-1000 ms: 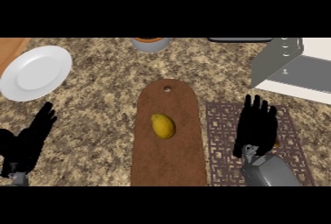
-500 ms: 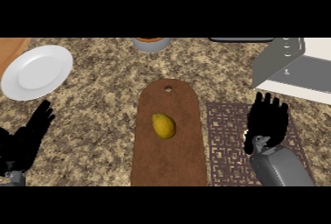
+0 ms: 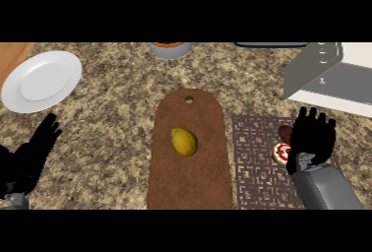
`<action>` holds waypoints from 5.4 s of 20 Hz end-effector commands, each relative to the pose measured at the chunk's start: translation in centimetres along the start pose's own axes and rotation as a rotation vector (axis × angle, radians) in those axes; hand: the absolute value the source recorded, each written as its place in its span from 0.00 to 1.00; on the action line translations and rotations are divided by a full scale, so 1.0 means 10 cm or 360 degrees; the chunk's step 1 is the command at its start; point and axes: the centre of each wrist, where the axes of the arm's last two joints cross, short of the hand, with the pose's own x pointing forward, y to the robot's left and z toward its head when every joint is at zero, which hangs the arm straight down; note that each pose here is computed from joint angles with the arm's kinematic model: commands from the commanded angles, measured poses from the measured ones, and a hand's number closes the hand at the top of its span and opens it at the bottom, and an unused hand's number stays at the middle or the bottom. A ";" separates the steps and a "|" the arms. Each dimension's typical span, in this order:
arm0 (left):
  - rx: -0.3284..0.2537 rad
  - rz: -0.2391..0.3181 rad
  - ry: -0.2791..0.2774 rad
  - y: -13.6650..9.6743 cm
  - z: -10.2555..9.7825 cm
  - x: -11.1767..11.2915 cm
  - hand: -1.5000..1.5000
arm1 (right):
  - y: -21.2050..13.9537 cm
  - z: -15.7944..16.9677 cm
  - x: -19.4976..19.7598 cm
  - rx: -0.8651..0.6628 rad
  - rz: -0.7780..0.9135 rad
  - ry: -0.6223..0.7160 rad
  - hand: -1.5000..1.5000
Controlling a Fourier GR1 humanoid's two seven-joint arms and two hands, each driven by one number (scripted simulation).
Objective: Pick the sweet potato from the placemat and place it in the tiered shelf
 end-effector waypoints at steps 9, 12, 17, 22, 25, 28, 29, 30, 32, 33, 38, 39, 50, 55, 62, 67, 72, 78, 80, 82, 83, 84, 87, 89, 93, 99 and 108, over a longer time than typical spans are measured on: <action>-0.0020 -0.0014 0.0002 -0.06 -0.03 -0.05 0.50 | 0.22 -0.24 0.21 0.0044 -0.0024 0.0007 0.00; -0.0003 -0.0042 0.0009 0.10 0.18 0.06 0.50 | 0.34 -0.31 -0.11 0.0077 -0.0059 0.0067 1.00; -0.0008 0.0009 0.0011 0.09 0.13 -0.12 0.50 | 0.41 -0.24 -0.02 0.0067 0.0000 -0.0028 1.00; -0.0031 0.0007 0.0004 0.06 0.11 0.01 0.50 | 0.37 -0.29 -0.03 -0.0045 0.0069 -0.0058 1.00; 0.0007 0.0013 0.0010 -0.03 -0.02 -0.03 0.50 | 0.22 -0.28 -0.04 -0.0172 0.0082 -0.0085 1.00; 0.0007 0.0004 -0.0003 0.14 -0.05 0.07 0.50 | 0.25 -0.08 -0.12 -0.0281 -0.0020 -0.0133 1.00; -0.0003 -0.0024 0.0010 0.01 0.06 0.05 0.50 | -0.09 0.00 -0.14 -0.0308 -0.0014 -0.0134 1.00; 0.0008 0.0006 0.0015 0.10 -0.03 -0.06 0.50 | 0.03 -0.11 -0.27 -0.0356 -0.0105 -0.0308 1.00; 0.0020 -0.0003 0.0016 0.12 -0.03 0.06 0.50 | 0.14 0.01 -0.30 -0.0359 -0.0265 -0.0648 1.00; 0.0049 -0.0010 0.0024 0.13 0.00 -0.01 0.50 | -0.04 -0.08 -0.47 -0.0417 -0.0336 -0.0785 1.00; 0.0022 0.0008 0.0017 0.07 0.00 -0.02 0.50 | -0.31 -0.15 -0.97 -0.0544 -0.0625 -0.1182 1.00; 0.0046 0.0015 0.0033 0.08 -0.01 -0.02 0.50 | -0.28 -0.06 -1.12 -0.0535 -0.0673 -0.1227 1.00; 0.0076 0.0012 0.0050 0.10 0.13 -0.06 0.50 | -0.70 0.25 -2.34 -0.0493 -0.1348 -0.1278 1.00; 0.0060 0.0013 0.0031 -0.12 -0.04 0.08 0.50 | -0.96 0.43 -2.87 -0.0581 -0.1473 -0.1238 1.00; -0.0006 -0.0019 -0.0016 -0.04 0.00 -0.03 0.50 | -1.44 0.61 -3.19 -0.0740 -0.1633 -0.1179 1.00; -0.0001 -0.0010 -0.0005 -0.03 -0.01 0.07 0.50 | -1.77 0.64 -3.21 -0.0949 -0.1404 -0.0905 1.00; 0.0011 -0.0007 -0.0017 0.01 -0.04 0.24 0.50 | -2.17 0.51 -3.37 -0.0919 -0.1417 -0.0878 1.00; 0.0004 -0.0004 -0.0017 0.11 -0.17 0.12 0.50 | -2.30 0.44 -3.17 -0.0933 -0.1340 -0.0827 1.00; -0.0032 -0.0011 -0.0004 -0.17 -0.07 -0.08 0.50 | -2.40 0.12 -3.26 -0.0970 -0.1302 -0.0725 1.00; -0.0017 -0.0024 -0.0006 0.03 -0.19 -0.12 0.50 | -2.27 0.12 -3.03 -0.0975 -0.1289 -0.0742 1.00; 0.0007 0.0001 -0.0004 -0.15 0.11 -0.07 0.50 | -2.31 0.07 -3.12 -0.0978 -0.1289 -0.0717 1.00; -0.0014 -0.0014 -0.0033 0.07 -0.13 0.02 0.50 | -2.25 -0.05 -3.05 -0.0982 -0.1225 -0.0711 1.00; -0.0008 0.0000 0.0011 0.11 -0.17 0.02 0.50 | -2.25 -0.28 -3.09 -0.0975 -0.1262 -0.0681 1.00; -0.0055 -0.0023 0.0006 -0.28 -0.14 0.12 0.50 | -2.11 -0.42 -2.76 -0.0970 -0.1205 -0.0699 1.00; -0.0017 0.0000 -0.0009 -0.08 -0.12 0.12 0.50 | -2.28 -0.65 -2.91 -0.0950 -0.1343 -0.0670 1.00; -0.0030 0.0001 0.0011 -0.11 -0.05 0.09 0.50 | -2.30 -0.93 -2.73 -0.0855 -0.1305 -0.0626 1.00; -0.0043 -0.0002 -0.0034 -0.11 -0.15 0.09 0.50 | -2.05 -1.42 -2.71 -0.0854 -0.1251 -0.0504 0.00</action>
